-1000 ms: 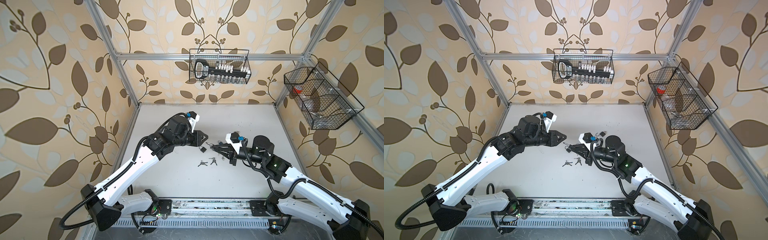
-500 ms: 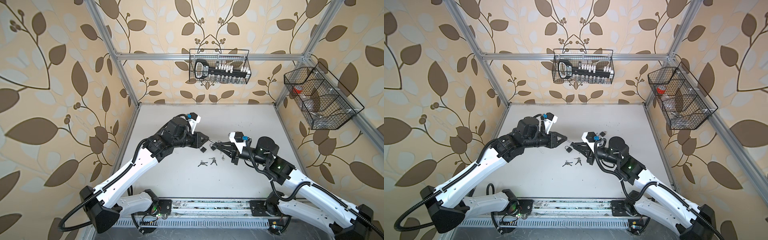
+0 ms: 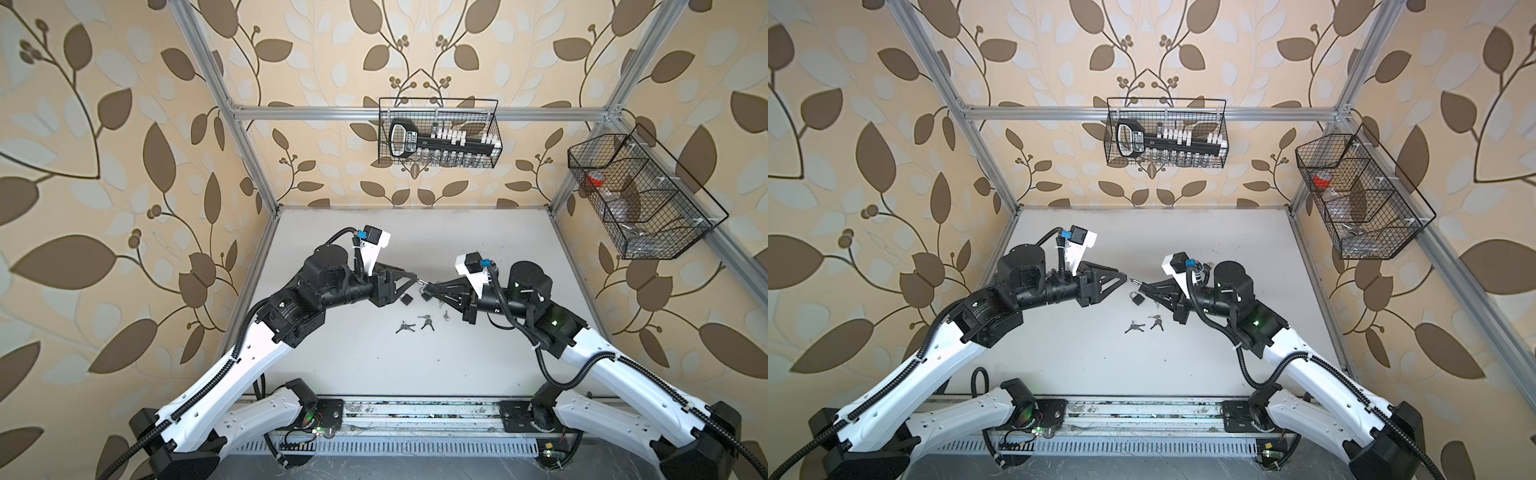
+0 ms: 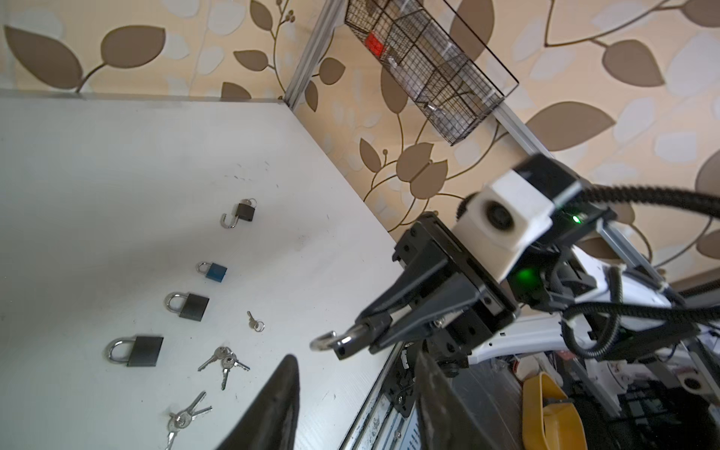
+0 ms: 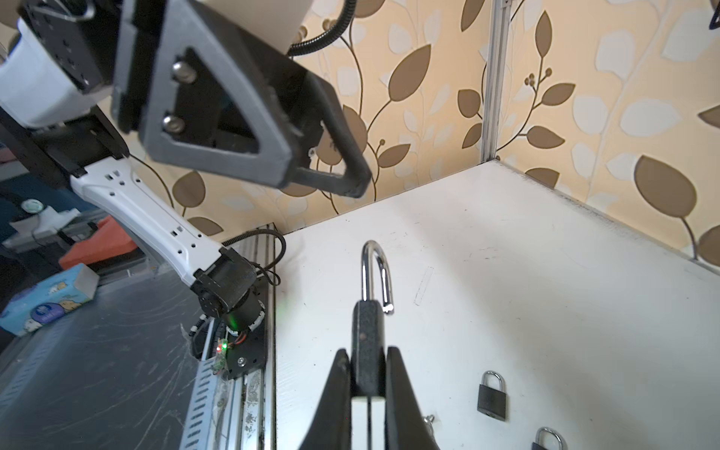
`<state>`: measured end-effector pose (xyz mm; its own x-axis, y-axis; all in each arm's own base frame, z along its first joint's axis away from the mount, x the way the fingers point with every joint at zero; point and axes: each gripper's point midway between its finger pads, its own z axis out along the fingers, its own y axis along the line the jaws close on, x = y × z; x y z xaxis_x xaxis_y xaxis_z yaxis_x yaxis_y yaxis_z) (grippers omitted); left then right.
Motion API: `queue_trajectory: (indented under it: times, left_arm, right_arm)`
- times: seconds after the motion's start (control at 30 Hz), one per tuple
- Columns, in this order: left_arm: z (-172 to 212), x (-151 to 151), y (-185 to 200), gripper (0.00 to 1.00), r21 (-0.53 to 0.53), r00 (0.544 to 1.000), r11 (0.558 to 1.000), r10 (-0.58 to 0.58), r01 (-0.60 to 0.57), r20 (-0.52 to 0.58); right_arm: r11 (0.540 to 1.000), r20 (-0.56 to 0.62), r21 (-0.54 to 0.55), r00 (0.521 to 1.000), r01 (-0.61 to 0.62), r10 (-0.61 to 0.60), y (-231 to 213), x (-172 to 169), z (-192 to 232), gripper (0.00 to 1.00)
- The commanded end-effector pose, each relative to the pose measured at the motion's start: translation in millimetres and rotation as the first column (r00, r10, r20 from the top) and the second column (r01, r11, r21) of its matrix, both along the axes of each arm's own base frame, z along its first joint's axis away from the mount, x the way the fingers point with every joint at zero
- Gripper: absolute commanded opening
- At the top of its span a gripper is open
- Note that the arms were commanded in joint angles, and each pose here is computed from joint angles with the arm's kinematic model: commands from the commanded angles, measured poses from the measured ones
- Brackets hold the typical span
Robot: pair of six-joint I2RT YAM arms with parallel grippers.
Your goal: Lock with the key
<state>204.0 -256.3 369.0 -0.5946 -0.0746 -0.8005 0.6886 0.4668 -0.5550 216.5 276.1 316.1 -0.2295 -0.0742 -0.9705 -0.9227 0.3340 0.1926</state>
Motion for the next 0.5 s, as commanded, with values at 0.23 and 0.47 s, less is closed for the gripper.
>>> queue_trajectory:
  times: [0.23, 0.47]
  left_arm:
    - [15, -10, -13, 0.50, 0.041, 0.988, 0.991, -0.127, 0.124, 0.083]
    - [20, -26, -22, 0.38, 0.002, 0.968, 0.972, -0.235, 0.235, 0.086]
  right_arm:
    - [0.962, -0.090, 0.106, 0.961, -0.253, 0.262, 10, -37, 38, 0.00]
    - [0.964, -0.120, 0.131, 0.961, -0.233, 0.249, 1, -30, 43, 0.00]
